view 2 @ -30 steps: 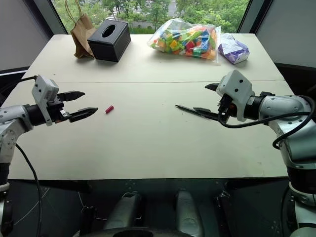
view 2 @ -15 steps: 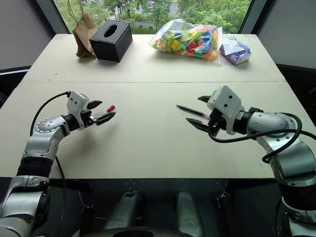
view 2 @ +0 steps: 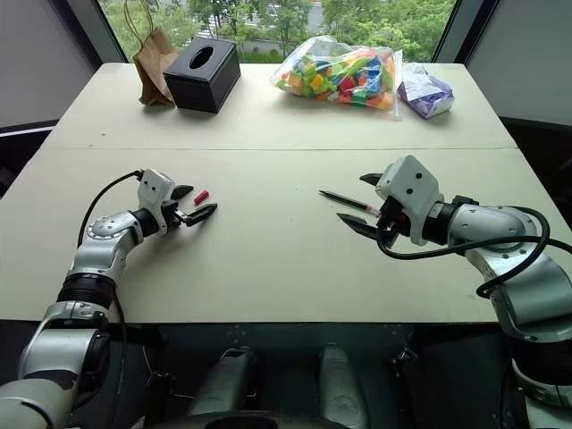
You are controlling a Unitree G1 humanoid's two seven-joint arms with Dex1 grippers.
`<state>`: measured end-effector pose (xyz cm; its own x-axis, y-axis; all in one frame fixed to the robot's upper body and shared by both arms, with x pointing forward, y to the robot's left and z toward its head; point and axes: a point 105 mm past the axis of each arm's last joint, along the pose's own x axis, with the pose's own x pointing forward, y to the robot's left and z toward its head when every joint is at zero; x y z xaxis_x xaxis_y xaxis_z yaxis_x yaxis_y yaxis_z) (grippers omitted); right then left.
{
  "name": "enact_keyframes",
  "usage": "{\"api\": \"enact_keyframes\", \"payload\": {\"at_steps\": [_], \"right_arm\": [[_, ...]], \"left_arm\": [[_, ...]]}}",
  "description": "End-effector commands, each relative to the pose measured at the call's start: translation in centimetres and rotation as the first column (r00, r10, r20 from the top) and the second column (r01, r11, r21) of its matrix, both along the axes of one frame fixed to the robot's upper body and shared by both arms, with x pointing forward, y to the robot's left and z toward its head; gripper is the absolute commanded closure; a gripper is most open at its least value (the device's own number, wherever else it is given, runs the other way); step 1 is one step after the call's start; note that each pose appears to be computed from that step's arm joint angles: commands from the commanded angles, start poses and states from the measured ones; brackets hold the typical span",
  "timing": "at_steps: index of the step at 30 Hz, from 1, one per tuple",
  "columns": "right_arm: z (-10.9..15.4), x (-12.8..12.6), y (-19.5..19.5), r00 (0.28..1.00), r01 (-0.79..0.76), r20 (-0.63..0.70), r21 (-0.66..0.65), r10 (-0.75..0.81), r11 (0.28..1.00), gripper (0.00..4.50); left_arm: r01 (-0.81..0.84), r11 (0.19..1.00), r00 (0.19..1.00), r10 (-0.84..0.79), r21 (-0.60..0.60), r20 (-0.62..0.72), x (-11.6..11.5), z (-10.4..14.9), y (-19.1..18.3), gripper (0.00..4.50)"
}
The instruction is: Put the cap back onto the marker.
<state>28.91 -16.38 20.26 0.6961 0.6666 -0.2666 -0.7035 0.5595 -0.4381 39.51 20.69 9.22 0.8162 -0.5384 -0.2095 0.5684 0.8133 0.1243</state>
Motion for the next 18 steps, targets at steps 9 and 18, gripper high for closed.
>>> {"api": "enact_keyframes", "payload": {"at_steps": [9, 18], "right_arm": [[1.7, -0.1, 0.0, 0.997, 0.005, 0.08, -0.012, -0.004, 1.0, 0.48], [1.8, 0.0, -0.3, 0.997, 0.011, 0.081, -0.021, -0.009, 1.0, 0.48]], "left_arm": [[0.0, 0.999, 0.999, 0.002, 0.04, -0.036, 0.0, -0.6, -0.1, 1.32], [-0.011, 0.999, 0.998, 0.013, 0.038, -0.059, -0.8, -1.1, 0.1, 4.48]]}}
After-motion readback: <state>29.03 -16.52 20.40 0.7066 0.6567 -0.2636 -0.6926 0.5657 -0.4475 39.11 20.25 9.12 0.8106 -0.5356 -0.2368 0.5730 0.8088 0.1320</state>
